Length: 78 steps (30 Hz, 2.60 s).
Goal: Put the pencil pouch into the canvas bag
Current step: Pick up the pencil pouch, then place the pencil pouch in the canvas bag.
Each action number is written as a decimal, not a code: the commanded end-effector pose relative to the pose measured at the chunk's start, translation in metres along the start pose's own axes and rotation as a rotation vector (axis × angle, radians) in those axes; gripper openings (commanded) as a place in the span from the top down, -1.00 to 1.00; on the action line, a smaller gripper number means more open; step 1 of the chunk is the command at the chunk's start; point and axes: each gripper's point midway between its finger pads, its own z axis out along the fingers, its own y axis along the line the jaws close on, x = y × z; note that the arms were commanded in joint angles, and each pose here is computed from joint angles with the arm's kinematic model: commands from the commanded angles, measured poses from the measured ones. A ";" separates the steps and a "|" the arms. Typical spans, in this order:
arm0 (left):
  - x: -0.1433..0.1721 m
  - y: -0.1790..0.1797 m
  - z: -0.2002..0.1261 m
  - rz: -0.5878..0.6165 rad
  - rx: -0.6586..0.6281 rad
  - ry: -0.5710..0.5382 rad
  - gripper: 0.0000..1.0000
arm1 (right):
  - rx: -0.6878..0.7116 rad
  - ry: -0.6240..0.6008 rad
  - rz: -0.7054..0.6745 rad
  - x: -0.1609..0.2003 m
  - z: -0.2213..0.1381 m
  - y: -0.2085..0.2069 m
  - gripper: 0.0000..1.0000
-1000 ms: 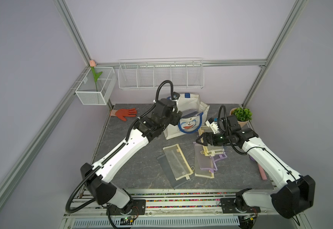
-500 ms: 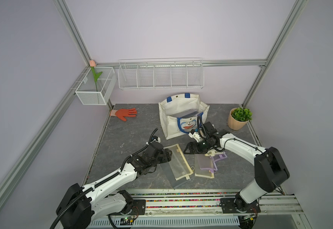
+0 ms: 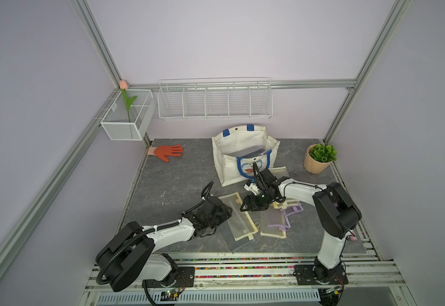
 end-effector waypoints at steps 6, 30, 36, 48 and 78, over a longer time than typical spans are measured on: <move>0.001 -0.001 0.006 -0.061 0.049 -0.017 -0.03 | 0.003 0.049 0.014 0.012 0.016 -0.011 -0.29; -0.075 -0.109 -0.140 0.344 0.159 -0.359 1.00 | 0.002 -0.134 -0.206 0.013 -0.095 0.079 -0.64; -0.108 -0.157 -0.204 0.547 0.107 -0.462 1.00 | 0.007 -0.216 -0.200 0.007 -0.135 0.097 -0.80; -0.167 -0.292 -0.238 1.091 -0.013 -0.597 1.00 | 0.048 -0.313 -0.096 -0.004 -0.165 0.071 -0.90; -0.236 -0.306 0.006 1.685 -0.435 -0.463 1.00 | 0.077 -0.357 -0.068 0.000 -0.189 0.058 -0.95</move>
